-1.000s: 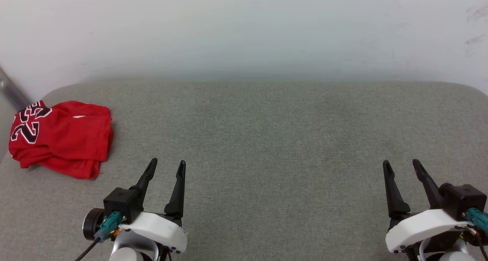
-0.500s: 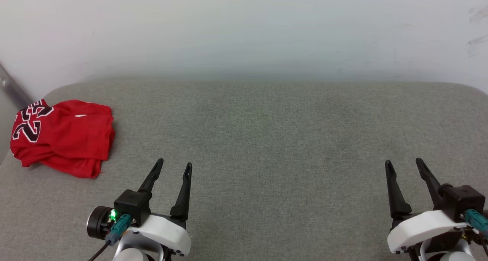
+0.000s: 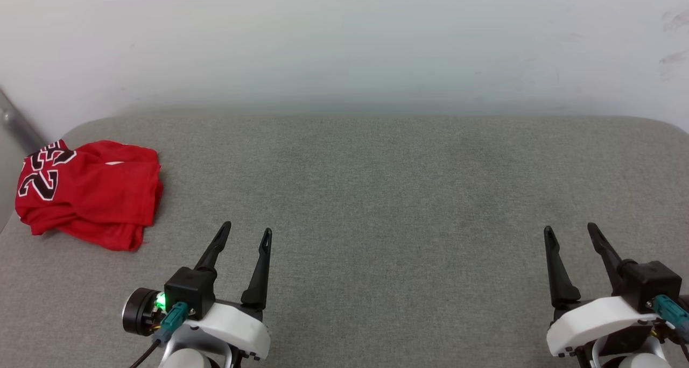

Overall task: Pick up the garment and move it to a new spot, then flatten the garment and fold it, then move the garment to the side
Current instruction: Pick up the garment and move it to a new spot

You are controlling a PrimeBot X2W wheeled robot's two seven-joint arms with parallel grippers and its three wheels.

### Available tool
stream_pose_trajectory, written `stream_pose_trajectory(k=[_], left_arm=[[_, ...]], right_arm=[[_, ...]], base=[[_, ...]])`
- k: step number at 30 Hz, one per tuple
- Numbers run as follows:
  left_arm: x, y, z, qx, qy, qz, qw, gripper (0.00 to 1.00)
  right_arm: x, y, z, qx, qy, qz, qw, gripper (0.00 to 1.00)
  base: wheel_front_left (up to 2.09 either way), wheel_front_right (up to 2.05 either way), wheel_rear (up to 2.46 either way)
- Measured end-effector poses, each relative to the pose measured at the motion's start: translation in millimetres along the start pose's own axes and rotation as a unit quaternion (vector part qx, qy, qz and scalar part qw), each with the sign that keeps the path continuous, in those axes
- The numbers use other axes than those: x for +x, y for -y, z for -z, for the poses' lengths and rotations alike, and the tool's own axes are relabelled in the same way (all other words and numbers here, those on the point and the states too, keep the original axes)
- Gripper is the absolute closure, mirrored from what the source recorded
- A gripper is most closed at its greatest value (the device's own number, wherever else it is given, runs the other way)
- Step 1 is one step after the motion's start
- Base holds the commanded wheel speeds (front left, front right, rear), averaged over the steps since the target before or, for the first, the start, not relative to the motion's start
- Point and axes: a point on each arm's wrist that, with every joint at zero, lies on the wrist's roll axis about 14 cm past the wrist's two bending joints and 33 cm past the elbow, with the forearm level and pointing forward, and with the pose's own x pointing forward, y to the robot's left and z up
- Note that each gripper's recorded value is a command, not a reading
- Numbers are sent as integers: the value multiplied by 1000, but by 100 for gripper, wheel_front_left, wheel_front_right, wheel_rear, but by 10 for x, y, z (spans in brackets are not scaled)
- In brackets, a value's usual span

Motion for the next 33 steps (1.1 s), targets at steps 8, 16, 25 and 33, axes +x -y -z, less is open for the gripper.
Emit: stream_pose_trajectory(k=[8,16,25,33], left_arm=[[-20,-72,0,-5,0,-13,1000,0],[-159,-464,-80,-2,10,-78,997,0],[-644,-1072,-173,16,14,-183,983,0],[-1166,-1470,-264,31,17,-264,964,0]], right_arm=[[33,-39,30,5,-3,-6,1000,0],[201,-483,9,10,1,-70,997,0],[406,-1199,-62,17,13,-170,985,0],[497,-1885,-132,23,23,-260,965,0]], base=[[0,0,0],[0,0,0],[0,0,0],[0,0,0]])
